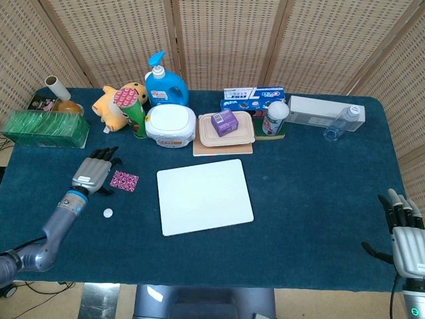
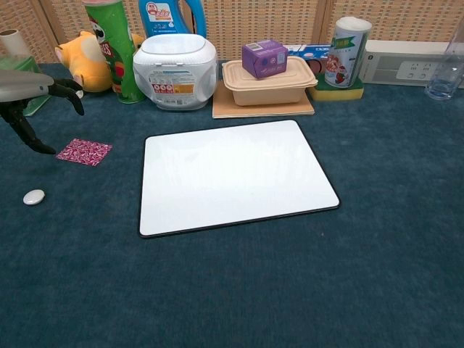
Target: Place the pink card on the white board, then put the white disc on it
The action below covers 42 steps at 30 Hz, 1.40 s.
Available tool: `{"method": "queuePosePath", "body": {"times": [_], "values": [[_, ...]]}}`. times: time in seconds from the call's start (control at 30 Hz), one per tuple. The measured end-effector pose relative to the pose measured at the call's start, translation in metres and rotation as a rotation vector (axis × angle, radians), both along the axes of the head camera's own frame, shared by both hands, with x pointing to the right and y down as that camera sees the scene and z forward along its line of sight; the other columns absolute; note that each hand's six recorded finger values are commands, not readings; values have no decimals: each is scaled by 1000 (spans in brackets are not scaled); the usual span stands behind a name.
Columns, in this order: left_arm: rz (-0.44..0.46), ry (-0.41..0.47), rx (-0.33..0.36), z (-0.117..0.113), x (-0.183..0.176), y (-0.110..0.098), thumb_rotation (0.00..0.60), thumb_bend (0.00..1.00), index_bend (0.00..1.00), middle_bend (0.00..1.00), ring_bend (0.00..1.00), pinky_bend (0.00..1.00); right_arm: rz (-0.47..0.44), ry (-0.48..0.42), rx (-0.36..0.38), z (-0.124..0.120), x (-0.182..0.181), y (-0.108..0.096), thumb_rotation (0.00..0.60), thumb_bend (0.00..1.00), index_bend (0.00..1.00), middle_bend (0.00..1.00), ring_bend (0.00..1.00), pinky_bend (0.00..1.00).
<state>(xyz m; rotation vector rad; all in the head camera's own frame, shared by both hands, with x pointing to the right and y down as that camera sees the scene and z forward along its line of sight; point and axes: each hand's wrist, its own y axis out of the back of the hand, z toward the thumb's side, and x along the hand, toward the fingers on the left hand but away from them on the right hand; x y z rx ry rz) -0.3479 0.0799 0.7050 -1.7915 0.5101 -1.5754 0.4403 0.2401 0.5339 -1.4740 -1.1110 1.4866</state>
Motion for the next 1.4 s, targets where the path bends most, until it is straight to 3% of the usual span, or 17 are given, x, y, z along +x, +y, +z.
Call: {"method": "queuePosePath", "body": {"times": [0.37,1.4], "values": [[-5,-43,-26,22,4,2,600,140,244,0,0,60,5,-1,3,0,1,-1,563,1,45,0,0,0],[-36,-72,-73,38,16,0,600,161,277,0,0,60,-1,2,-5,2,0,0,565,1,45,0,0,0]]}}
